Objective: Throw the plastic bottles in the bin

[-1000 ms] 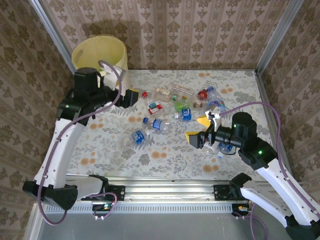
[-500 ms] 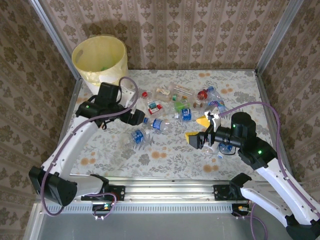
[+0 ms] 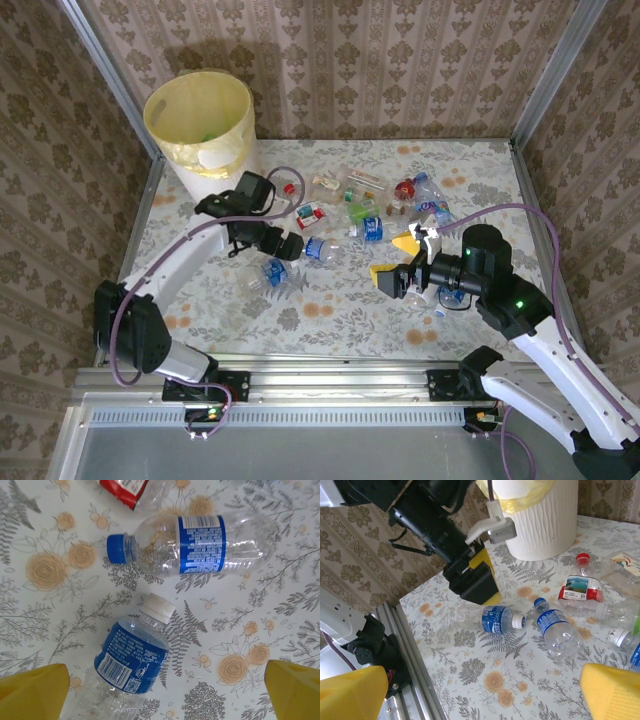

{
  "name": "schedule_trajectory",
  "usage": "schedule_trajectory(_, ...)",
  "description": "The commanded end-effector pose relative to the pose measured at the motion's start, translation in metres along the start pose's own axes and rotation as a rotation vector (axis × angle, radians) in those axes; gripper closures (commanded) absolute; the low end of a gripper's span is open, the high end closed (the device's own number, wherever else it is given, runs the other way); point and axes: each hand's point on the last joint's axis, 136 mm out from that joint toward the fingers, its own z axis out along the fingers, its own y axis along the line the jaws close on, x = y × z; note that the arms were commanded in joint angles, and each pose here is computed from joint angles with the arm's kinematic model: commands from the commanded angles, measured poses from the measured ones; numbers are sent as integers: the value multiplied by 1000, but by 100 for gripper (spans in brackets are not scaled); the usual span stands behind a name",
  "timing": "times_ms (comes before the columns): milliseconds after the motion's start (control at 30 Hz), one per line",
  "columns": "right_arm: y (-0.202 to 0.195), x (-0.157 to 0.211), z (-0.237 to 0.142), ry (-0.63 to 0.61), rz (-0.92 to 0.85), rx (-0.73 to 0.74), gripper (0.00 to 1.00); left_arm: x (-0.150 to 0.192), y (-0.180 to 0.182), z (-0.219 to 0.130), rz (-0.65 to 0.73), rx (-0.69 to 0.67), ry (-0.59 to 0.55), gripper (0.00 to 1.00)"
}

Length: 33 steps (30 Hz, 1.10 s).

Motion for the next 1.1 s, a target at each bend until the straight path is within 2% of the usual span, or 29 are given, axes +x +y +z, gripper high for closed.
schedule_trajectory(0, 4, -1, -5, 6, 2, -1, 0, 15, 4, 10, -32, -26, 82, 0)
schedule_trajectory(267, 5, -1, -6, 3, -1, -5, 0, 36, 18, 37, -93, -85, 205, 0)
schedule_trajectory(733, 5, 1, -4, 6, 3, -9, 0, 73, 20, 79, -194, -54, 300, 2)
schedule_trajectory(833, 5, 1, -4, 3, 1, -9, 0, 76, 21, 86, -209, -43, 301, 6)
schedule_trajectory(1067, 4, 2, -4, 5, 4, -8, 0, 87, 28, 91, -235, -42, 317, 24)
